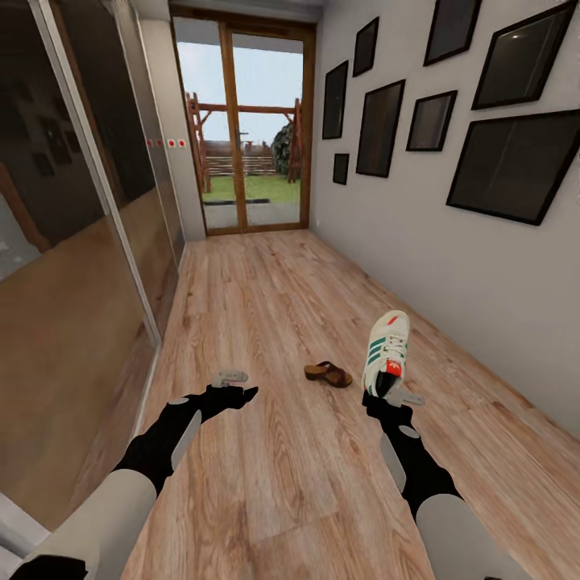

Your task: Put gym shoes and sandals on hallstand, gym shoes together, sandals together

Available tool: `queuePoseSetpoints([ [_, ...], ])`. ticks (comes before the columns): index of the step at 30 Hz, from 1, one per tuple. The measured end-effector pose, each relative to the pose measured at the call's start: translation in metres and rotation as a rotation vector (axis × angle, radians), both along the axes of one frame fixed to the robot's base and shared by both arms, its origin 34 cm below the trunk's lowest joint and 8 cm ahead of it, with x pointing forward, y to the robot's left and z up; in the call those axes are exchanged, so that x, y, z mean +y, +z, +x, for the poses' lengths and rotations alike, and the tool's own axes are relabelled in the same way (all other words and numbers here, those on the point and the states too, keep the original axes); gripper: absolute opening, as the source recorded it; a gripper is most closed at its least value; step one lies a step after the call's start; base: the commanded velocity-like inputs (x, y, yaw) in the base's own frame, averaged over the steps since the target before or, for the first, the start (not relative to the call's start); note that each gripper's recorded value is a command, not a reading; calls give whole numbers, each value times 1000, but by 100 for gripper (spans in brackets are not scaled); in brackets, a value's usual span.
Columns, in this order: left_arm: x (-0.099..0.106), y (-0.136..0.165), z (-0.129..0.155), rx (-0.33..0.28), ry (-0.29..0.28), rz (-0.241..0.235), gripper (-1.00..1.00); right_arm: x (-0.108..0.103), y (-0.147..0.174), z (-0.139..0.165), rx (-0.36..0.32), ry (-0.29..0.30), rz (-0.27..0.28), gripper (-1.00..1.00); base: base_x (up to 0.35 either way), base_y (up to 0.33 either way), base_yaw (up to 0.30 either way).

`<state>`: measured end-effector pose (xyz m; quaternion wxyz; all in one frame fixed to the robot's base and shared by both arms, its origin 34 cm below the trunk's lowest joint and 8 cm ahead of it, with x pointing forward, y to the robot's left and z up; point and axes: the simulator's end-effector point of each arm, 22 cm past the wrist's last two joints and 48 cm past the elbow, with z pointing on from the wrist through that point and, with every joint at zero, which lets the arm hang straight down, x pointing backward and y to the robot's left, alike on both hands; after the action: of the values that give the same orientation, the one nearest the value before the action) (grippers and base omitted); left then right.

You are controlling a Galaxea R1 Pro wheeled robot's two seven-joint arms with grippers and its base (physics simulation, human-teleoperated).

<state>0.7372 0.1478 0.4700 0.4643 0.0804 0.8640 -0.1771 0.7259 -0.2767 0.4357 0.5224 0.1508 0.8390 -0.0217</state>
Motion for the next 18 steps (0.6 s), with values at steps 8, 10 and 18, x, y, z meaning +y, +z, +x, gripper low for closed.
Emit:
queuePoseSetpoints([
  [8,0,9,1,-13,0,1,100,0,8,1,-13,0,0,-100,2,0,0],
  [10,0,11,1,-17,0,1,100,0,10,1,-16,0,0,-100,51,0,0],
  [18,0,16,1,-24,0,0,100,0,15,2,-24,-1,1,-100,272,0,0],
])
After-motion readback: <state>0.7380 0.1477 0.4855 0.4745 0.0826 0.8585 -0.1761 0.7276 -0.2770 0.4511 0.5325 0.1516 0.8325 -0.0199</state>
